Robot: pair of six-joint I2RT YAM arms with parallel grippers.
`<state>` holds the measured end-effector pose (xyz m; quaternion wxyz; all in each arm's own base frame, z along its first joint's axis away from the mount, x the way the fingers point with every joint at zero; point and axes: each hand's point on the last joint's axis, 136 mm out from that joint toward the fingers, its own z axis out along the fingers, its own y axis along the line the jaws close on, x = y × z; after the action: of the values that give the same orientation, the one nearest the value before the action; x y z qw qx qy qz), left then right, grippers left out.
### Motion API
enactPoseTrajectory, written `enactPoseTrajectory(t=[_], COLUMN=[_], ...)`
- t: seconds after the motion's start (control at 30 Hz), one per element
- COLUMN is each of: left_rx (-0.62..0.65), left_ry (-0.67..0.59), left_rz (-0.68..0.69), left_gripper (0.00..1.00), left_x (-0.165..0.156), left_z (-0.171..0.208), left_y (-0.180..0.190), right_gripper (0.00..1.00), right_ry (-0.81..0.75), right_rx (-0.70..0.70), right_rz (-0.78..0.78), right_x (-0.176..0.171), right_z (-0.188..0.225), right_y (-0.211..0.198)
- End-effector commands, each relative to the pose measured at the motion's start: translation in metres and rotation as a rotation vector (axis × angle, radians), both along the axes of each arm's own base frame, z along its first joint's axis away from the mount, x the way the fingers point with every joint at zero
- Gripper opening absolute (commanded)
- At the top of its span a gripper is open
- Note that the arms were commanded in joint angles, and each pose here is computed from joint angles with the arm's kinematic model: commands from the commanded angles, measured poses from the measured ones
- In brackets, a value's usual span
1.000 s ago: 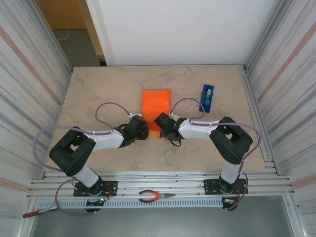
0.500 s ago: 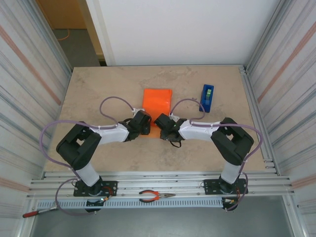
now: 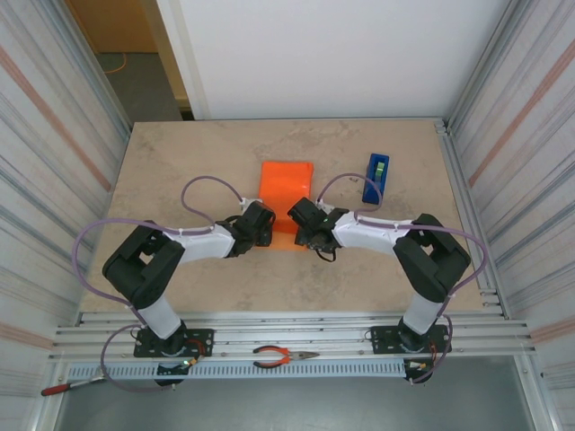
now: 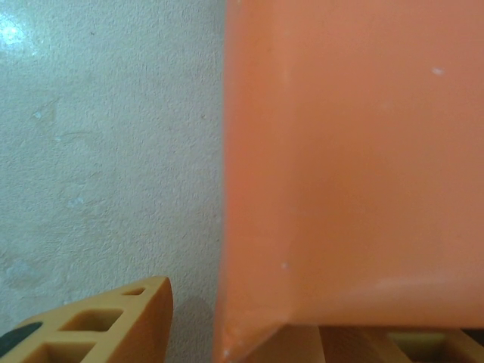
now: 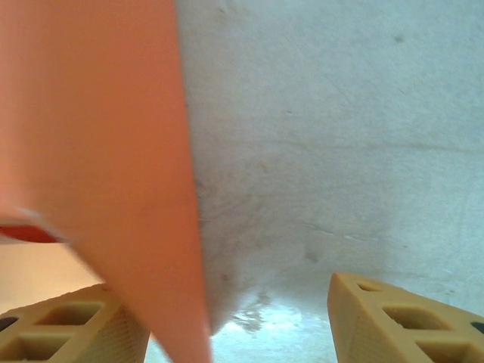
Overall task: Wrap the gift box in paper
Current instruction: Fold the wrapping paper for the gift box.
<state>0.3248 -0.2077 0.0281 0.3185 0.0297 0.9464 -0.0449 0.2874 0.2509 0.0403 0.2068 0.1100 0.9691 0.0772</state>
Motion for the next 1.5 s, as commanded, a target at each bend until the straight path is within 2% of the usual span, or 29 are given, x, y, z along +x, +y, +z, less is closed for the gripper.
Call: enactPoseTrajectory(t=[0.0, 0.33, 0.6, 0.83, 1.03, 1.13, 1.27, 1.47], left_rx=[0.034, 0.028, 0.026, 0.027, 0.026, 0.023, 0.022, 0.019], left_ry=[-0.01, -0.004, -0.008, -0.003, -0.005, -0.005, -0.003, 0.0], left_rz=[0.004, -0.003, -0.004, -0.005, -0.003, -0.004, -0.004, -0.008], left_gripper=[0.53, 0.52, 0.52, 0.52, 0.52, 0.52, 0.52, 0.51], left_x=[0.001, 0.0, -0.002, -0.003, -0.003, -0.003, -0.003, -0.004], left_z=[0.0, -0.002, 0.0, -0.002, -0.002, -0.002, -0.003, -0.003], left_y=[0.005, 0.003, 0.003, 0.003, 0.003, 0.003, 0.003, 0.002], right_gripper=[0.57, 0.35, 0.26, 0.26, 0.4, 0.42, 0.4, 0.29], right_ry=[0.002, 0.017, 0.025, 0.039, 0.026, 0.014, 0.016, 0.028], right_rx=[-0.019, -0.06, -0.078, -0.06, -0.059, -0.066, -0.073, -0.082], right_rz=[0.019, 0.01, 0.001, 0.018, 0.041, 0.044, 0.036, 0.025], right_x=[0.008, 0.019, 0.028, 0.018, 0.007, 0.006, 0.008, 0.009], right_z=[0.001, -0.014, -0.021, -0.021, -0.014, -0.009, -0.009, -0.014], right_y=[0.003, 0.007, 0.007, 0.011, 0.016, 0.016, 0.014, 0.011])
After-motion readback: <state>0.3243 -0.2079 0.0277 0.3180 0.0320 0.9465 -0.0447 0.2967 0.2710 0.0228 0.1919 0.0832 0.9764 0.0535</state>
